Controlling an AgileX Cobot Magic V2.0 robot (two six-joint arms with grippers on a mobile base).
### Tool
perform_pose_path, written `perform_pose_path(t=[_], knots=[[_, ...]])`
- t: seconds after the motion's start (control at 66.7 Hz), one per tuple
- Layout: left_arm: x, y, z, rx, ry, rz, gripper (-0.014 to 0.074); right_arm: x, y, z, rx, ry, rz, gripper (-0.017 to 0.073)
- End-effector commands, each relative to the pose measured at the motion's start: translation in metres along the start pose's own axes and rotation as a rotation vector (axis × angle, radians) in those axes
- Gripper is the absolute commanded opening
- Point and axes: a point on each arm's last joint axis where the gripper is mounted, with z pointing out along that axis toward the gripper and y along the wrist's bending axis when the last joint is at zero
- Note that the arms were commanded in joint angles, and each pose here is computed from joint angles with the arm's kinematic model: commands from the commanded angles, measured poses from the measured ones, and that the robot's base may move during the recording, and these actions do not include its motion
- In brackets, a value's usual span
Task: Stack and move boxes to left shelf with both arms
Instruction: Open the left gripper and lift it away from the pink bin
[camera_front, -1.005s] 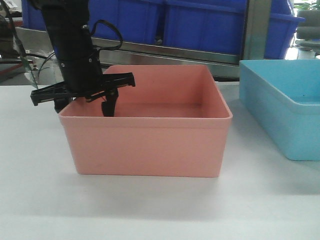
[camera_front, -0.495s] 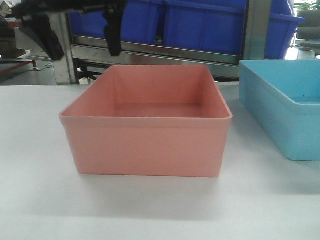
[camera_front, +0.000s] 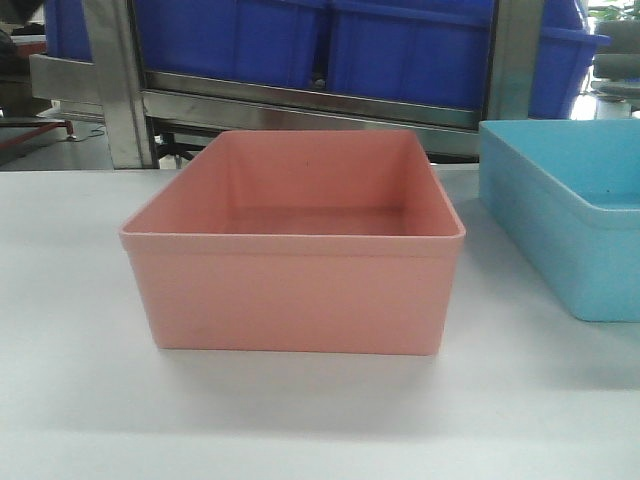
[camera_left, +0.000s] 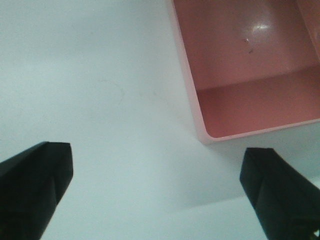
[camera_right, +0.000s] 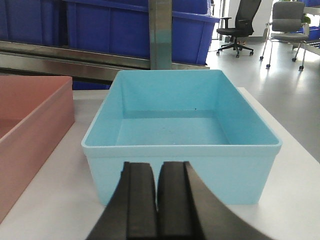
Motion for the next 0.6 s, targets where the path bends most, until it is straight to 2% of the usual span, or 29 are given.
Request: perform_pose_path(t=[0.0,0.165,0.36,0.48,0.585], knots=[[0.014,0.002,-0.024,0.018,-0.204,0.027,0.0586,-0.016,0.001,-0.003,-0.005,-0.13,-0.01,0.0055],[0.065,0.007,-0.044,0.04,-0.398,0.042,0.0586,-0.016,0.001,-0.003,-0.005,-0.13,-0.009,0.0055],[0.113,0.011,-0.047,0.058,-0.5,0.043,0.0567,-0.029,0.001,-0.005,-0.007,-0.145,-0.005,0.0055],[0.121,0.011,-0.046,0.061,-0.512,0.041,0.0431,-0.056,0.003,-0.007,-0.008,-0.107,-0.008,0.0055],[0.12,0.011,-0.047,0.064,-0.526,0.041,0.0245,-0.089,0.005,-0.002,-0.006,-0.048,-0.016,0.0055]])
